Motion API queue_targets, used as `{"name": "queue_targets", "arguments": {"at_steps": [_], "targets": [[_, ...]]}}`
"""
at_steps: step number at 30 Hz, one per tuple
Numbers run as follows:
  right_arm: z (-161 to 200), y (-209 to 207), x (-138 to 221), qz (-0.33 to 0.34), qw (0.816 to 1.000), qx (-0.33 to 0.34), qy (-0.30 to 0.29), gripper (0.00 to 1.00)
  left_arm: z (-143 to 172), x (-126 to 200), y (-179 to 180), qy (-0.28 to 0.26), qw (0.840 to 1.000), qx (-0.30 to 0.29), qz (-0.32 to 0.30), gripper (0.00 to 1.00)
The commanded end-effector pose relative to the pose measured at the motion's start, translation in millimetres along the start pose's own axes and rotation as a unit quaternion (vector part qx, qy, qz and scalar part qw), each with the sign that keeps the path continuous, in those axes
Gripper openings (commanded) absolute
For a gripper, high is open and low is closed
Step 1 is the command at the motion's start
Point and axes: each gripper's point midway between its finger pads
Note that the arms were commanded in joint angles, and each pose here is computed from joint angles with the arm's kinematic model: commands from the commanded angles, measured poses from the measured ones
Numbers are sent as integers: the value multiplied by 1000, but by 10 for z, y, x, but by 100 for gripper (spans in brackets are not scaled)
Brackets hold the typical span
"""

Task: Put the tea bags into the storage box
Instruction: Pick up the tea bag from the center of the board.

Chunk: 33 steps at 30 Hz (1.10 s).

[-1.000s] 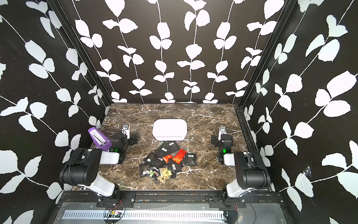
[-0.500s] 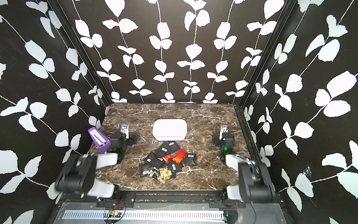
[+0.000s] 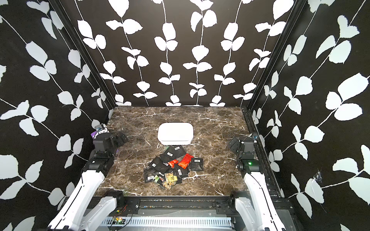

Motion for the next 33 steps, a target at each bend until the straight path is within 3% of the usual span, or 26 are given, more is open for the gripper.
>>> {"name": "queue_targets", "arguments": {"at_steps": [1,3,6,11,16,19,22,27,33], "targets": [[218,-15,177,2,997,10,77,98,301,249,-15,84,996,35,25,95],[288,68,299,-22,994,26,108,98,363,383,-97,102,992,51,58,93],[419,251,514,-69,983,29,171,90,366,613,-293,122,981,83,125,91],[784,483,689,-103,960,46,257,81,514,801,-812,178,944,139,242,77],[1143,712,711,-147,947,52,280,77,766,1020,-1441,204,930,77,297,61],[1383,779,668,-163,938,56,299,73,1011,1214,-1943,232,905,55,353,53],[1599,789,595,-171,931,50,318,71,1279,1365,-2365,254,885,42,388,37],[1801,775,497,-176,925,53,331,68,1738,1517,-2914,299,859,5,415,20],[1962,690,371,-164,924,48,343,63,2125,1571,-3343,338,841,-12,421,10]]}}
Point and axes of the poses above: each gripper's point midway between its finger pads, its own x axis back along the fingers, its own y axis along the line the jaws close on, z = x × y, and after that the axes turned 6 degrees about -x, right-handed
